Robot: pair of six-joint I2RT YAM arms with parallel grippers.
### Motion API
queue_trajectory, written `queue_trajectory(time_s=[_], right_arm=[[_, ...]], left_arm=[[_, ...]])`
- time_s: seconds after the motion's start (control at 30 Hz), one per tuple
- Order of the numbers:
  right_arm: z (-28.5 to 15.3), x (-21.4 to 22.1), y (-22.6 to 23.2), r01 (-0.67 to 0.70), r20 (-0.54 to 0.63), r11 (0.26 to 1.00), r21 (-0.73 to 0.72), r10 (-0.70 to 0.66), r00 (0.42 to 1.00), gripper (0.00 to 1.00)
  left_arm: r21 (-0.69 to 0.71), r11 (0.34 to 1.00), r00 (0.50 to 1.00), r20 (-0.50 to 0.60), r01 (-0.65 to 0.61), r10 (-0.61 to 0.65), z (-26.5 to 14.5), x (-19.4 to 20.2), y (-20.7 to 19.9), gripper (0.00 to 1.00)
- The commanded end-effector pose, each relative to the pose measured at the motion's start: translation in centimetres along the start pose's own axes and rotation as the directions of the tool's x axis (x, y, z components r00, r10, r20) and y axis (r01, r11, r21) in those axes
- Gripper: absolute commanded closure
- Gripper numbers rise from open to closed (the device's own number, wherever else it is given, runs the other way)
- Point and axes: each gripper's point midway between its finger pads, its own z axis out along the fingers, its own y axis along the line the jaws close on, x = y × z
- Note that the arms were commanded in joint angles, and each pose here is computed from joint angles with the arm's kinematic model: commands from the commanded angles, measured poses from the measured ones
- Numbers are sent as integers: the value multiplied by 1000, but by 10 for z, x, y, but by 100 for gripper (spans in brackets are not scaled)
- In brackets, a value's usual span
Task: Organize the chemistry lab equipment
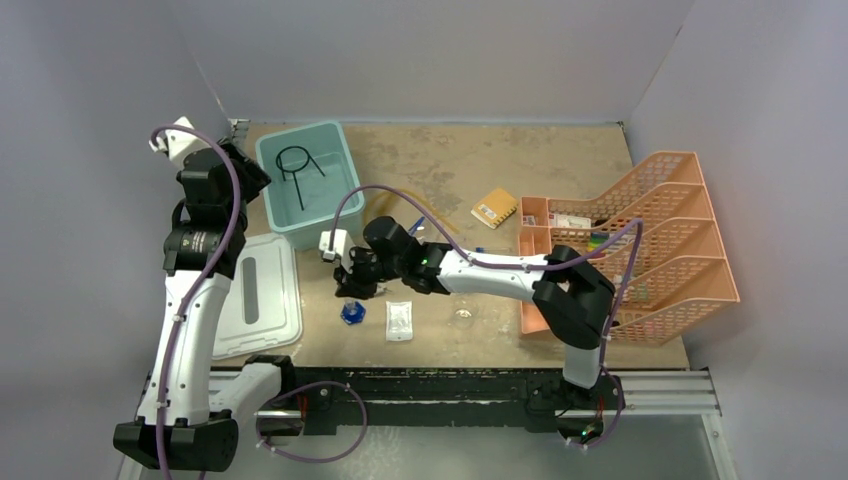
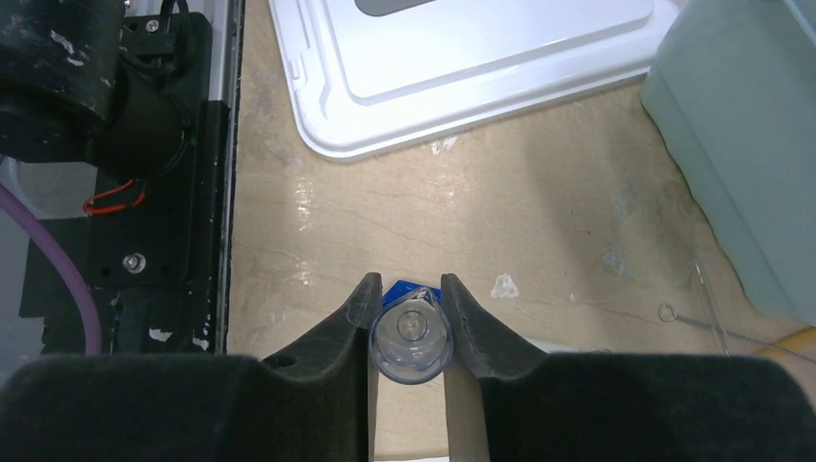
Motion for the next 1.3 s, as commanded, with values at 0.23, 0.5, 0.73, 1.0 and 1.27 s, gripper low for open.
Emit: queue_trajectory(time_s=[0.23, 0.5, 0.73, 1.0, 1.27], right_arm=[[-57, -84, -11, -32, 162, 998, -48, 40, 986, 89], [-140, -124, -63, -235, 237, 968, -88, 249, 939, 87], [-206, -141, -94, -367, 317, 921, -128, 389, 865, 87], [-238, -153, -103, -439, 355, 866, -241, 499, 791, 88], [-240, -151, -99, -449, 326, 840, -303, 535, 780, 88]], left_arm=[[327, 945, 998, -67, 8, 15, -8, 10, -58, 44], [718, 696, 989, -115, 15, 97, -50, 15, -135, 41], [881, 463, 954, -216, 97, 210, -76, 48, -171, 40], [952, 167, 849, -304, 256, 432, -131, 118, -199, 38], [957, 88, 812, -282, 276, 512, -145, 151, -213, 42]])
